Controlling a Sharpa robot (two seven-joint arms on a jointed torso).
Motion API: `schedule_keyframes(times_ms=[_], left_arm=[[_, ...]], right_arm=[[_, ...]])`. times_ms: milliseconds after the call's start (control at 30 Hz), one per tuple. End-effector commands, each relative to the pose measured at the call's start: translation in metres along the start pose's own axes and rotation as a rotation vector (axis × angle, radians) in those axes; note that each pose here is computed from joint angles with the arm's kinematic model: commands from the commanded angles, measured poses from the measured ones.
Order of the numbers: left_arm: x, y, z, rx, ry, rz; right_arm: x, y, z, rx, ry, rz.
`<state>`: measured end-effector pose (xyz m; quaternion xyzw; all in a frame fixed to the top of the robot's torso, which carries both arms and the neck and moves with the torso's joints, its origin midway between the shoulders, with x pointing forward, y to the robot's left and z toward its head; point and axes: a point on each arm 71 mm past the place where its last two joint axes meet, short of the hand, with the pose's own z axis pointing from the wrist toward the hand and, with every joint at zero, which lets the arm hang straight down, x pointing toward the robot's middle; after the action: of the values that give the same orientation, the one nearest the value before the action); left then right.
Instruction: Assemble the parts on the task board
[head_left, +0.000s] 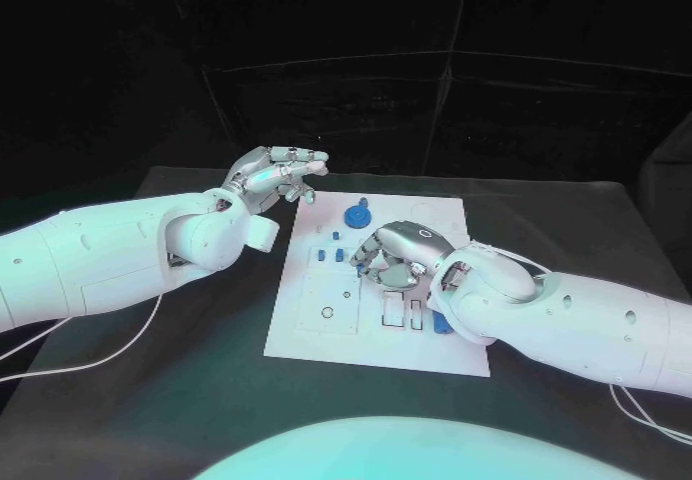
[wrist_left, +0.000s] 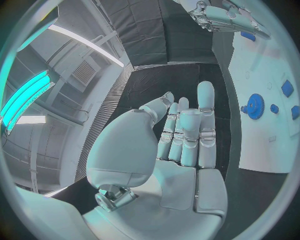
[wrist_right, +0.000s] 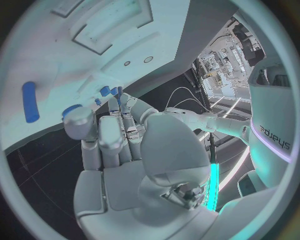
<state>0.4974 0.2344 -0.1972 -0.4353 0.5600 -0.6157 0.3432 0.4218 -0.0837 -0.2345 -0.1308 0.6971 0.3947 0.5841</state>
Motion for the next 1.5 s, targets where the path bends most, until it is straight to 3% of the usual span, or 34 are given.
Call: schedule_keyframes(times_ms=[33,700,1500], left_arm=[[0.0023,-0.0017,0.0008,0.015,0.007,-0.001],[0.0053,-0.0012,0.0026,0.015,0.014,-0.002],[0.0060,-0.0011,0.0027,0.014,0.017,-0.004]], right_arm=[[0.004,0.002,0.002,-0.028,0.015,-0.042],[0.028,0.011,0.012,-0.027,0.066,-0.051],[0.036,0.013,0.016,-0.027,0.080,-0.054]])
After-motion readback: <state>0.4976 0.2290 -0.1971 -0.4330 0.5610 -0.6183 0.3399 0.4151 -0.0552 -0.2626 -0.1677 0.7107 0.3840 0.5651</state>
